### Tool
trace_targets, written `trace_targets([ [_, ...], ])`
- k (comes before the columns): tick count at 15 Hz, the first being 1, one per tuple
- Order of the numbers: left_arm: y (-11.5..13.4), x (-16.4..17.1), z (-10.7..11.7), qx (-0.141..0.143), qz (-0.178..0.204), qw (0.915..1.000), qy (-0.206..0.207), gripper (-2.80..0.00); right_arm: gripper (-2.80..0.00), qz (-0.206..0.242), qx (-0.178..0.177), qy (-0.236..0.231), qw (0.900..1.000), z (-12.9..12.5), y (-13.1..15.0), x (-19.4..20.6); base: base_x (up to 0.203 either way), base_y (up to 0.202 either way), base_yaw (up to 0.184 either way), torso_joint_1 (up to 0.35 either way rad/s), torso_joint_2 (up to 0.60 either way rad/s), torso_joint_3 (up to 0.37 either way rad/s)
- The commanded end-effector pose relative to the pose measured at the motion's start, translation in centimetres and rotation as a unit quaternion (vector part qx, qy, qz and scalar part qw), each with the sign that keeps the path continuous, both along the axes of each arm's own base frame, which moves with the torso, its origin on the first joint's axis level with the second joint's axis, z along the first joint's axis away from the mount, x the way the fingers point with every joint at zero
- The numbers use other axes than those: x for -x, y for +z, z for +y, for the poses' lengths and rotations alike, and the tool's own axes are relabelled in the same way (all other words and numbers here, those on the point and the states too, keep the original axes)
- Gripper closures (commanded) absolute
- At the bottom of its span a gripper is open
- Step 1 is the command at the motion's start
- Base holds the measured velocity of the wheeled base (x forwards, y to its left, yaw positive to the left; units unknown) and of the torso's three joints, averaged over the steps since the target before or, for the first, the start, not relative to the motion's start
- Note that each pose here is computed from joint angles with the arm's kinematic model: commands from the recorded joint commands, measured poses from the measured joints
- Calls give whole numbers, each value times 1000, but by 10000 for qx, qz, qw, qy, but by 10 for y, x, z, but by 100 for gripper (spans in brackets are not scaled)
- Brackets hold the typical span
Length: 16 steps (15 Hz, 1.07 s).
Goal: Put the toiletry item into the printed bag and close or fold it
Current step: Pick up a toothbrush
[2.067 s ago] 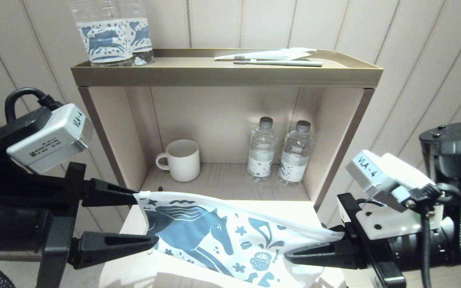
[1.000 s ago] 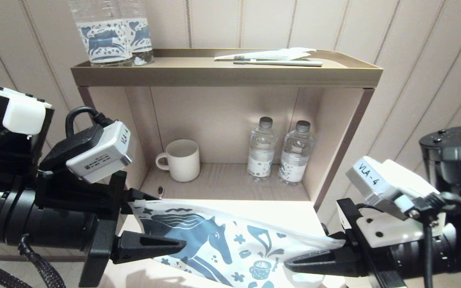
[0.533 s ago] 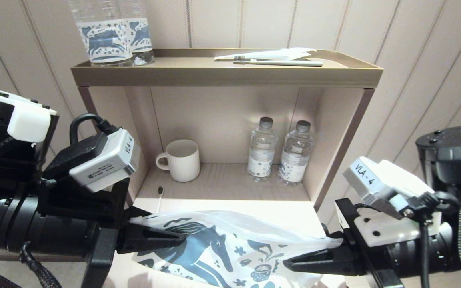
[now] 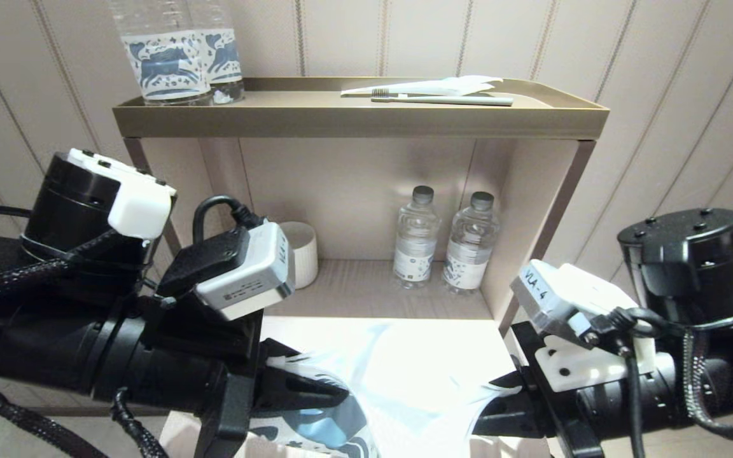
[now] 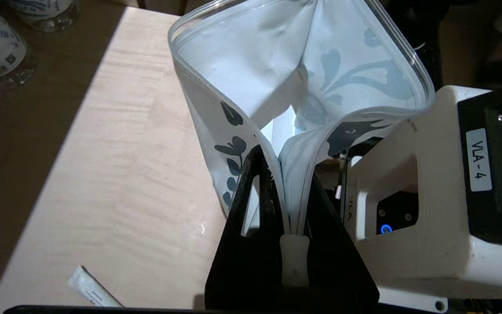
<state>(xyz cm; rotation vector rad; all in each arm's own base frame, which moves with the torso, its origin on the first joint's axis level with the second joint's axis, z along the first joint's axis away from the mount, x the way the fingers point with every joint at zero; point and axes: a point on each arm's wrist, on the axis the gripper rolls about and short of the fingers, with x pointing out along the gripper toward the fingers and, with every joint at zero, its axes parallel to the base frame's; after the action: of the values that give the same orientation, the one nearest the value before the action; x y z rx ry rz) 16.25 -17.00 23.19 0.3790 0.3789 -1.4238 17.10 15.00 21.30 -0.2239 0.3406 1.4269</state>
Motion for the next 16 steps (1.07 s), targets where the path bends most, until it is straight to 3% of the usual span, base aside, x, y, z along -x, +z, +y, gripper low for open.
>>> trace_targets([
  [1, -6, -5, -12, -78, 93, 9999, -122, 0, 0, 22, 9, 4, 10000, 3, -4, -5, 0, 0, 0, 0, 0, 0],
  [5, -4, -10, -20, -64, 105, 9998, -126, 0, 0, -61, -52, -14, 10000, 3, -4, -6, 0, 0, 0, 0, 0, 0],
  [8, -9, -9, -16, -248, 59, 9995, 167, 0, 0, -113, -85, -19, 9999, 2, -1, -5, 0, 0, 0, 0, 0, 0],
  [12, 1, -3, -7, -97, 146, 9989, 435, 0, 0, -117, -82, -9, 9999, 2, -1, -4, 0, 0, 0, 0, 0, 0],
  [13, 1, -3, -7, -91, 140, 9989, 435, -280, 0, -123, -87, -9, 9999, 2, -1, -4, 0, 0, 0, 0, 0, 0],
  [16, 4, -5, -9, -51, 154, 9987, 486, -280, 0, -130, -86, -14, 9999, 1, -1, -4, 0, 0, 0, 0, 0, 0],
])
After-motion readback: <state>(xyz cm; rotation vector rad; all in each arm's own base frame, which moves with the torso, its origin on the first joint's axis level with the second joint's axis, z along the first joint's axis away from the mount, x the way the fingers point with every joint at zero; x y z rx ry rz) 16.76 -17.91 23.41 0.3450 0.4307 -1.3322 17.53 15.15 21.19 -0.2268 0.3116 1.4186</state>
